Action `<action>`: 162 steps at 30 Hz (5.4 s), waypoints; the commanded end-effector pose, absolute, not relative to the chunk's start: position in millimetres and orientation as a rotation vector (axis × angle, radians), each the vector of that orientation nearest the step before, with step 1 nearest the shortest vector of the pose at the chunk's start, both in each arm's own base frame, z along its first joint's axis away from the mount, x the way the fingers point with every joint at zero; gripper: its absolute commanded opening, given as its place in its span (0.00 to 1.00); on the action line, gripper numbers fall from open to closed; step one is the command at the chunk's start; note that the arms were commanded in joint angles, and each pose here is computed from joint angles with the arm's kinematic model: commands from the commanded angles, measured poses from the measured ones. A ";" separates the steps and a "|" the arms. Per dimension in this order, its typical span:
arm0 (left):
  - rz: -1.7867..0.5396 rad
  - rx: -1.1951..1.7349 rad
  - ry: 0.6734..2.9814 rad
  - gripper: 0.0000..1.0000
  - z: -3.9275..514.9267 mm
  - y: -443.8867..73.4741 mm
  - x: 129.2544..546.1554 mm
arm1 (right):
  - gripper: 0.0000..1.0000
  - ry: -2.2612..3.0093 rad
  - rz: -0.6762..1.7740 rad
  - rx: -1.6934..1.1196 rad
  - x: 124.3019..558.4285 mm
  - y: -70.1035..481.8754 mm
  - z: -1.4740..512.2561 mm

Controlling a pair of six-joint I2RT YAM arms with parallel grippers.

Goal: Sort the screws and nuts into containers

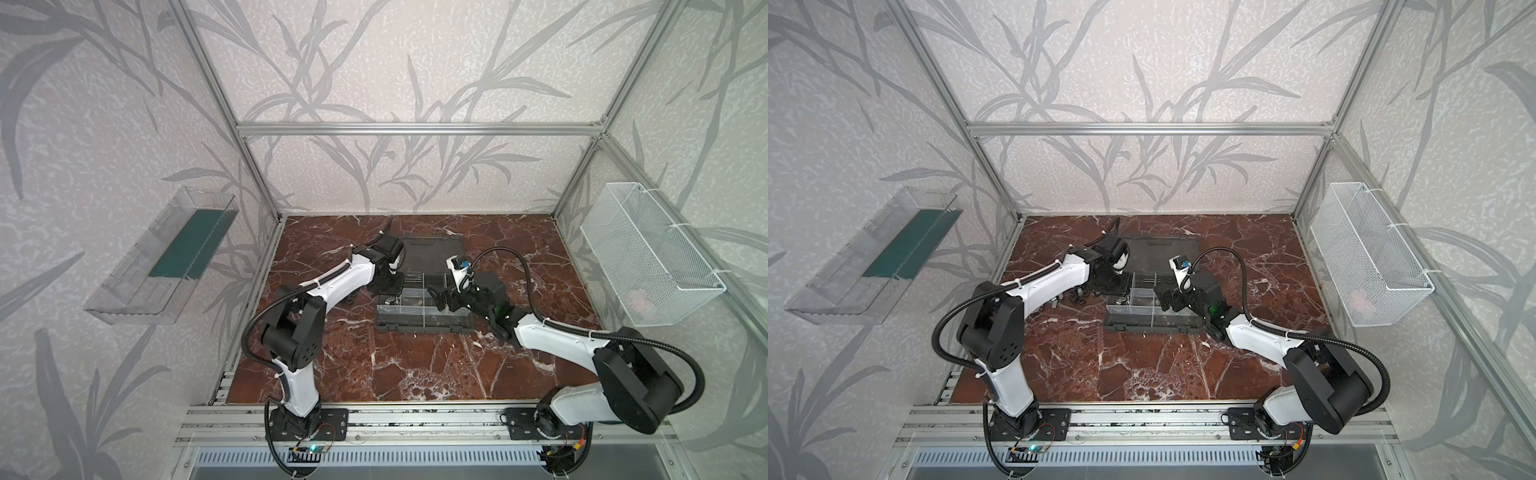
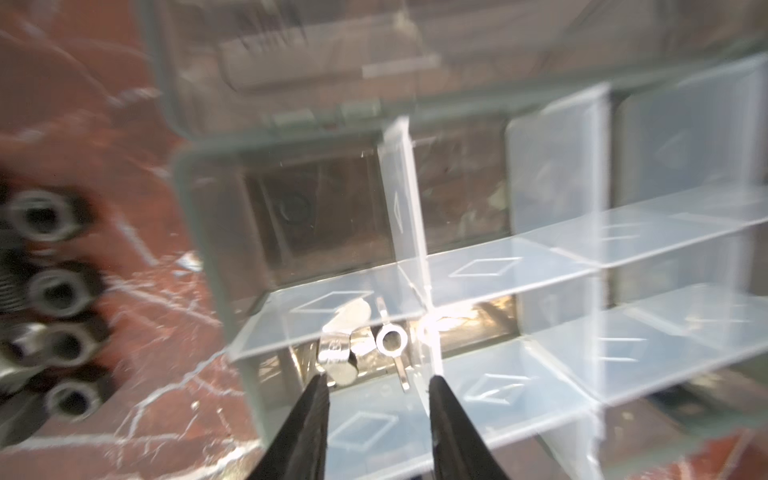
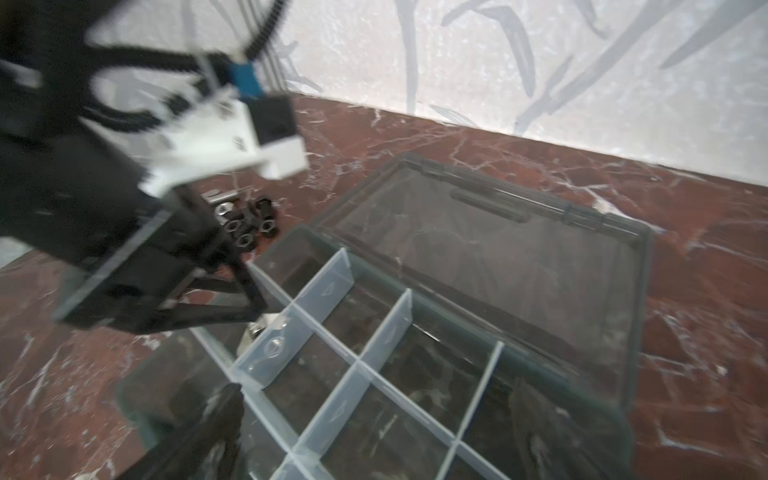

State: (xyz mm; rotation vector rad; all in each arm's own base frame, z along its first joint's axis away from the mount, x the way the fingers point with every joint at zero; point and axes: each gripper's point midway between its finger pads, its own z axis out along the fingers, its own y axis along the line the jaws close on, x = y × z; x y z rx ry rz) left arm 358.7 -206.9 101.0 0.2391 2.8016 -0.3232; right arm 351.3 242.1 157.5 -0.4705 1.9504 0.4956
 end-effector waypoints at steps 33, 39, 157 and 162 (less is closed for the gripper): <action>-0.594 0.166 2.354 0.99 222.5 -203.9 351.2 | 0.34 2.534 0.309 -0.172 360.5 167.1 38.2; -0.592 0.157 2.358 0.99 221.3 -202.4 352.4 | 0.20 2.517 0.293 -0.088 372.8 165.8 39.3; 0.274 -0.451 2.980 0.90 47.2 50.6 337.3 | 0.99 1.640 0.754 -0.724 305.4 325.3 182.7; 0.294 -0.457 3.000 0.83 40.2 52.5 336.6 | 0.99 1.640 0.750 -0.720 305.9 324.5 183.1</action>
